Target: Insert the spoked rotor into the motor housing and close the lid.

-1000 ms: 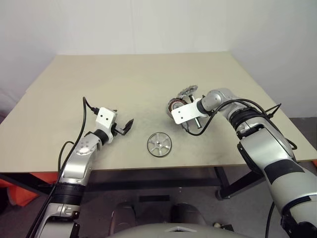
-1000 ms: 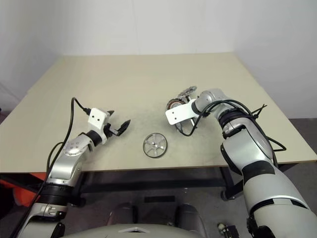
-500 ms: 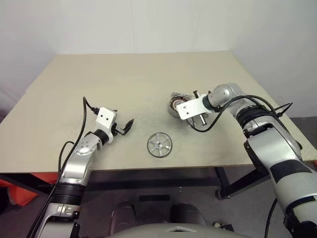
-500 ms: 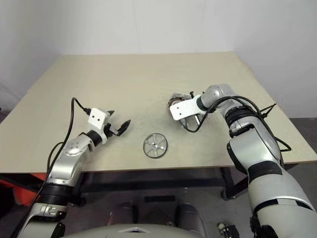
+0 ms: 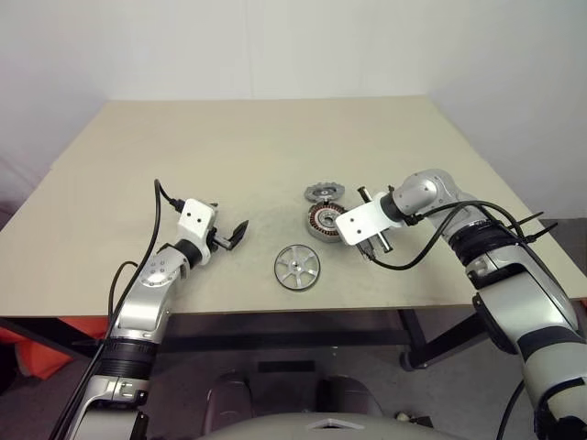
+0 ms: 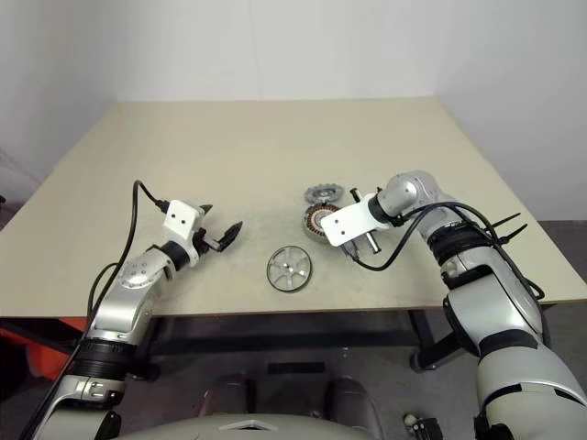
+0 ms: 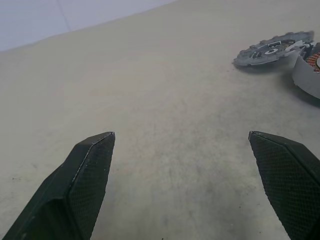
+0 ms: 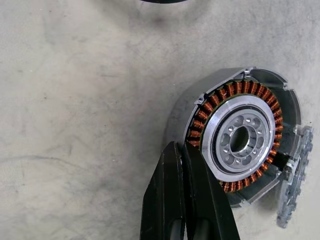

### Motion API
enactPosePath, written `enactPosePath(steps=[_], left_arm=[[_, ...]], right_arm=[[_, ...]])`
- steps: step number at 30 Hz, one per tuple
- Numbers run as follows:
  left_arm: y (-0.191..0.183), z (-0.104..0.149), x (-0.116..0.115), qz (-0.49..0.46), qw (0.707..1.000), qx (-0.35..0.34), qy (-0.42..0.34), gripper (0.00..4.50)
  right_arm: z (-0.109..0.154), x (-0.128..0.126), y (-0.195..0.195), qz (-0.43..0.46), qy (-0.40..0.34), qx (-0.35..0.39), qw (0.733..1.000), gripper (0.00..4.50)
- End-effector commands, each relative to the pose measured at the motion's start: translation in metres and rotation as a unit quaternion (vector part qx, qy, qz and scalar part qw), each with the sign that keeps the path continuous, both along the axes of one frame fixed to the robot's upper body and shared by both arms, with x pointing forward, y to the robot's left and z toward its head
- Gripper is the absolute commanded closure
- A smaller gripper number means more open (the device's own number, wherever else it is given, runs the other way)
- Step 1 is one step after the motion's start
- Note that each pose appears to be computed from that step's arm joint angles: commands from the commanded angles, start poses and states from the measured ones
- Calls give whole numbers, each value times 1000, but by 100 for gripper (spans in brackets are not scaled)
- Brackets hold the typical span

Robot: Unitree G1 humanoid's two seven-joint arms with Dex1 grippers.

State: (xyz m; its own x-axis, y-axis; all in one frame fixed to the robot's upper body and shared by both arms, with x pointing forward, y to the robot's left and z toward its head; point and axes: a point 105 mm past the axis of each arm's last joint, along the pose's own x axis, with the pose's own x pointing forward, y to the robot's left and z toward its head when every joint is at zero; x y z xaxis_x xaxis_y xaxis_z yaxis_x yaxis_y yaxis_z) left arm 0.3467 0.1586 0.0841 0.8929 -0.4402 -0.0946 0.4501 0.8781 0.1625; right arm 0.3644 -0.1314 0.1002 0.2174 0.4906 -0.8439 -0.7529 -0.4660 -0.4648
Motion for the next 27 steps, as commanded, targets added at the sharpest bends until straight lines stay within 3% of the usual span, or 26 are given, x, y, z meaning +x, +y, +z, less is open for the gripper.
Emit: enactPosePath(steps=[1, 16, 19, 22, 27], left_arm=[[0, 14, 1, -2, 1000, 3, -28, 0], [-1, 12, 2, -2, 1000, 2, -25, 0], [-1, 13, 2, -3, 1000, 2, -26, 0], [-2, 13, 2, -5, 1000, 1, -25, 0], [-10, 13, 0, -25, 999, -11, -17, 0]], right_arm=[[17, 1, -4, 1, -20, 8, 1000, 446], [16, -7, -16, -6, -10, -5, 1000, 446], [18, -3, -14, -20, -18, 10, 1000, 386], [28, 6, -9, -52, -41, 51, 996, 291], [47, 16, -14, -148, -57, 149, 976, 291]])
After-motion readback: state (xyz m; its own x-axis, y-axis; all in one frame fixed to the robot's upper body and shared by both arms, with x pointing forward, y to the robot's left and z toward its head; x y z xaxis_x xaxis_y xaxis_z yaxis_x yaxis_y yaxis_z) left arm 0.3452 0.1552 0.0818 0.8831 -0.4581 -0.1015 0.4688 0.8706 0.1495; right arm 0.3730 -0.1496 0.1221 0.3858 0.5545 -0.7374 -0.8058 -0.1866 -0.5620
